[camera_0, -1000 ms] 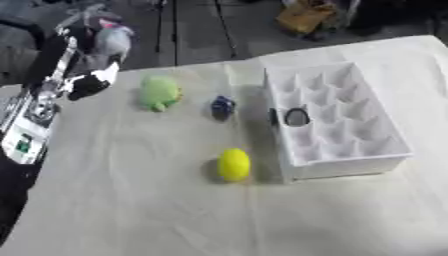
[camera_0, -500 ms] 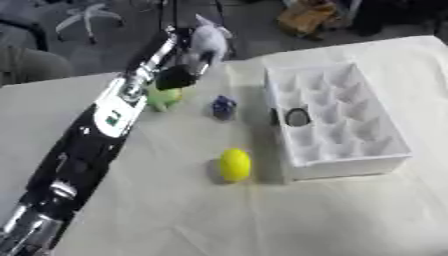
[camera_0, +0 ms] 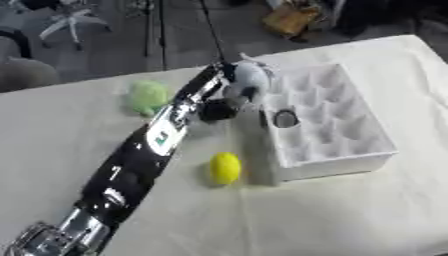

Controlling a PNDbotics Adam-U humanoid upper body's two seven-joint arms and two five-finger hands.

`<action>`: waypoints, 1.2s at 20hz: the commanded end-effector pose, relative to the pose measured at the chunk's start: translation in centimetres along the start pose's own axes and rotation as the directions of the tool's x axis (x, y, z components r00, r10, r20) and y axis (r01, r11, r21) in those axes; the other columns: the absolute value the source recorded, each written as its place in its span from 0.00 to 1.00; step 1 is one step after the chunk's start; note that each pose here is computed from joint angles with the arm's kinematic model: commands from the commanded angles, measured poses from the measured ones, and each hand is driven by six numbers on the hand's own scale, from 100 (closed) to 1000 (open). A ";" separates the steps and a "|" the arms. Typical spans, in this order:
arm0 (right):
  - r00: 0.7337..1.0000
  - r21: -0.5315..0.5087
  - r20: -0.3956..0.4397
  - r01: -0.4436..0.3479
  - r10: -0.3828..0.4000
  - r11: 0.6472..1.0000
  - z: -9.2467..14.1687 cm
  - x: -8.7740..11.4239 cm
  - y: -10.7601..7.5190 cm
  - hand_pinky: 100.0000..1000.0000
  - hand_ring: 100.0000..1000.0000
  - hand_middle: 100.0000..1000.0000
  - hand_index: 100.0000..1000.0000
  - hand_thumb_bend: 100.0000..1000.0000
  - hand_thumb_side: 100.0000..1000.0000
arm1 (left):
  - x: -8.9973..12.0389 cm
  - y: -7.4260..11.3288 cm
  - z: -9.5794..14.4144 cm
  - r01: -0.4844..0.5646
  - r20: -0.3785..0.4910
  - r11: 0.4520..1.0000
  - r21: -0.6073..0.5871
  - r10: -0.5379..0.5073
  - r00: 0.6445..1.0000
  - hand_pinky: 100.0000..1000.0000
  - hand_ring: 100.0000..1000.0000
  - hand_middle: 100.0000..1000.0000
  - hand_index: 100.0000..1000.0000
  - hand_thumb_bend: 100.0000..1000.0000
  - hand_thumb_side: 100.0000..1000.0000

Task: Pick up objects on the table and place them in the box.

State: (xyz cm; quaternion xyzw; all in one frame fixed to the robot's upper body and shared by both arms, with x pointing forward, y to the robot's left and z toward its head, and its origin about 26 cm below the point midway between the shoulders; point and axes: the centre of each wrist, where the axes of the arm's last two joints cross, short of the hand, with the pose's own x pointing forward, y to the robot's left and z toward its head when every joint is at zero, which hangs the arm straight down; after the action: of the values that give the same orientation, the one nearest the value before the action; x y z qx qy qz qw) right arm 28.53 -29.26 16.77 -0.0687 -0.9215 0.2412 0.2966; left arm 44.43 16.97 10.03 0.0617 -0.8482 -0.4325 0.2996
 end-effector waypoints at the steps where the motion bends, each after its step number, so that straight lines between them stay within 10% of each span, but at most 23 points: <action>1: 0.997 0.024 0.071 -0.003 0.001 1.000 -1.0 0.8 -0.5 0.74 0.58 0.69 0.90 0.25 0.75 | 1.3 1.1 -1.8 0.069 0.122 0.997 -0.024 -0.066 0.990 0.70 0.45 0.42 0.48 0.17 0.41; 12: 0.996 0.049 0.086 0.013 -0.017 0.999 -1.1 0.8 -0.3 0.74 0.58 0.69 0.90 0.25 0.75 | 2.3 0.1 -2.3 0.314 0.160 0.937 -0.153 -0.290 0.943 0.68 0.48 0.49 0.54 0.30 0.48; 15: 0.996 0.051 0.091 0.012 -0.017 0.999 -1.2 0.8 -0.3 0.74 0.58 0.69 0.90 0.25 0.75 | 2.3 0.3 -2.5 0.339 0.126 0.937 -0.089 -0.327 0.937 0.73 0.64 0.76 0.75 0.82 0.59; 17: 0.995 0.053 0.095 0.012 -0.017 0.999 -1.2 0.8 -0.3 0.74 0.58 0.69 0.90 0.25 0.76 | 2.4 0.4 -2.6 0.363 0.080 0.931 -0.044 -0.359 0.930 0.77 0.71 0.83 0.83 0.96 0.62; 24: 0.994 0.053 0.106 0.014 -0.020 0.998 -1.5 0.9 -0.3 0.74 0.58 0.69 0.90 0.25 0.75 | 2.7 0.0 -3.1 0.411 -0.024 0.905 0.108 -0.410 0.912 0.86 0.80 0.91 0.91 1.00 0.75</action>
State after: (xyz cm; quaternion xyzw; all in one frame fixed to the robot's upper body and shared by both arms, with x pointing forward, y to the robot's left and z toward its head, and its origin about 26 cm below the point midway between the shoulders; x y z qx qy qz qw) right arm 28.81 -28.76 17.25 -0.0400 -0.9263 0.2590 0.2706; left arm 43.69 13.98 11.16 0.2393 -0.8291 -0.4571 0.2156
